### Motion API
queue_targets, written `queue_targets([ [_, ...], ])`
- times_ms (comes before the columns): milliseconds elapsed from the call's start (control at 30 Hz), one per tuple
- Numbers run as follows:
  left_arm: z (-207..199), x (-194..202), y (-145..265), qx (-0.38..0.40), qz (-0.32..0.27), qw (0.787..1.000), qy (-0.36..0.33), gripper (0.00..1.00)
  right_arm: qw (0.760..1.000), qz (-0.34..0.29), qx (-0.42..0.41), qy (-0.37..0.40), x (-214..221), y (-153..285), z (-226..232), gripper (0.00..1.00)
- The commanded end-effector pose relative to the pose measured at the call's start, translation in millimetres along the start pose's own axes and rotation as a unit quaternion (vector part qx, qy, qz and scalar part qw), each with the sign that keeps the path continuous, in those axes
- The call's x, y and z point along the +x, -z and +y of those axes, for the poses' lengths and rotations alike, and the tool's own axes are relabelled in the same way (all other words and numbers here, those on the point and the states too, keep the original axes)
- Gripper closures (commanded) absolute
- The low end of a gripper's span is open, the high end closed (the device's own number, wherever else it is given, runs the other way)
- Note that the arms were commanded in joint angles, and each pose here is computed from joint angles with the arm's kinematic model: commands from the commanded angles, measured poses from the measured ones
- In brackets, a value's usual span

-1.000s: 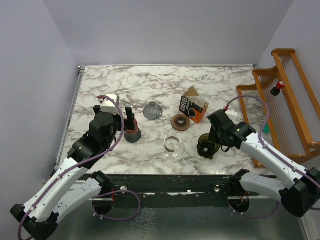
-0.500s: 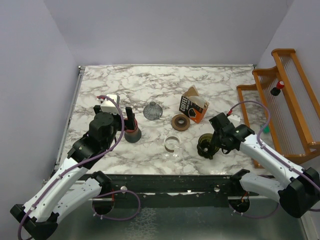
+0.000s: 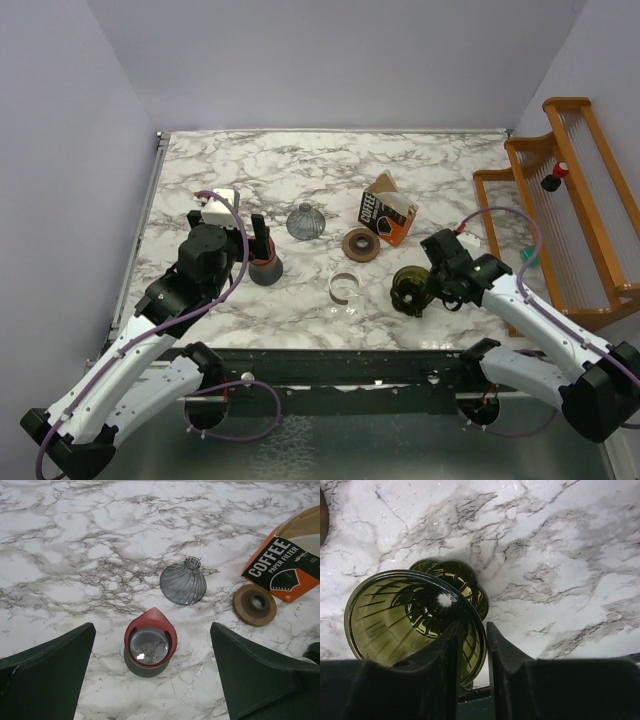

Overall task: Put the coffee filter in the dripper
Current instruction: Pick up the coffee dripper from the center of the board.

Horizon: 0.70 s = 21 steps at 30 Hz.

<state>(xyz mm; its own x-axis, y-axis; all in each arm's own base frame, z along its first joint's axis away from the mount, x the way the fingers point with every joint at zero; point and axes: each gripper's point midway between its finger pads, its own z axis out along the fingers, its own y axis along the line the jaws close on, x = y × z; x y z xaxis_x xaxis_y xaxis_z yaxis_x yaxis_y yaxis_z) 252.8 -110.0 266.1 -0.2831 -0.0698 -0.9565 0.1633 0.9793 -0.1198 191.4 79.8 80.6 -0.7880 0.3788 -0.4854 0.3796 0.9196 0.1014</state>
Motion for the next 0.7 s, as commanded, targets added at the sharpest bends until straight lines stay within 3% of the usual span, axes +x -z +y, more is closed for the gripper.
queue_targets([
  [0,-2.7,-0.3,-0.2,0.010,-0.003,1.000,0.001,0.01,1.000,0.001,-0.026,-0.018,1.3,-0.1,8.4,0.72],
  [400,-1.6,-2.1,1.8,0.010,-0.007,1.000,0.003,0.01,0.997,-0.005,-0.071,-0.025,-2.7,7.6,22.8,0.99],
  [667,-1.1,-2.4,2.6,0.009,-0.009,1.000,0.003,0.01,0.992,-0.033,-0.122,-0.023,-18.8,27.6,36.9,0.99],
])
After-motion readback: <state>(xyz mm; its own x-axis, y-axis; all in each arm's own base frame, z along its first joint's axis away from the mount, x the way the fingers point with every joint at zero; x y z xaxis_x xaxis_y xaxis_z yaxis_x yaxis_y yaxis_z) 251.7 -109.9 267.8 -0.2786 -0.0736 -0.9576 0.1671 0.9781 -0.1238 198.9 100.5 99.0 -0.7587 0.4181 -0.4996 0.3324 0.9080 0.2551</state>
